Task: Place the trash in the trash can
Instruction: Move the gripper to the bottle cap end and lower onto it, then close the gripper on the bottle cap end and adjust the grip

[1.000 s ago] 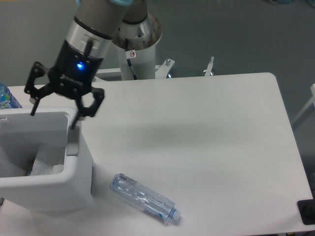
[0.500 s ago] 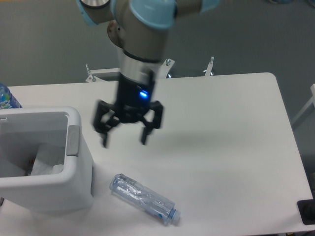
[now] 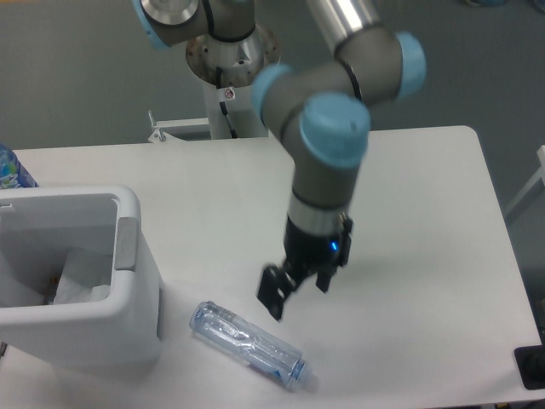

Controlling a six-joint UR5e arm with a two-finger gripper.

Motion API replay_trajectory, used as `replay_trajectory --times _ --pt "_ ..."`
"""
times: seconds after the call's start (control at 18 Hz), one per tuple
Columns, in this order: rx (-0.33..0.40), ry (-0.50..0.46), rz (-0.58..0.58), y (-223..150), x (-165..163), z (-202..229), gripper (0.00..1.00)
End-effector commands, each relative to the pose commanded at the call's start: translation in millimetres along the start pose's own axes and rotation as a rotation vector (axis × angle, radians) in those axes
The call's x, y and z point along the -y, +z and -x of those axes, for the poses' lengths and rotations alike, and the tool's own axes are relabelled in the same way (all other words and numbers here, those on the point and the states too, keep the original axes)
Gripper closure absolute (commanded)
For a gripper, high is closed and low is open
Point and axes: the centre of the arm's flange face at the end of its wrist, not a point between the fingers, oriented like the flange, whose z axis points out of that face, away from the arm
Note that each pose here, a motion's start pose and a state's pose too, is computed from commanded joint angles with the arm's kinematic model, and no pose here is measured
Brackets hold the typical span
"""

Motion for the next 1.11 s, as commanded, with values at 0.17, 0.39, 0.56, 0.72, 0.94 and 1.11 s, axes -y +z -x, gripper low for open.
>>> replay_trajectory --times 0.17,0.39,0.56,0.72,0.94,1.11 --pt "0.017 0.001 0.04 30.6 -3.7 -1.7 0.0" --pt "0.046 0.006 0.058 64.5 2.1 -10.5 0.0" --pt "0.064 -0.04 0.063 89.2 11.0 -16.9 0.0" --pt "0.088 -0.032 0.054 96.5 13.1 -22.0 0.0" --pt "0.094 -0.026 0.055 109.1 19.4 -26.4 0.0" --pt "0.138 -0.014 0.053 121.1 16.1 -28.0 0.0"
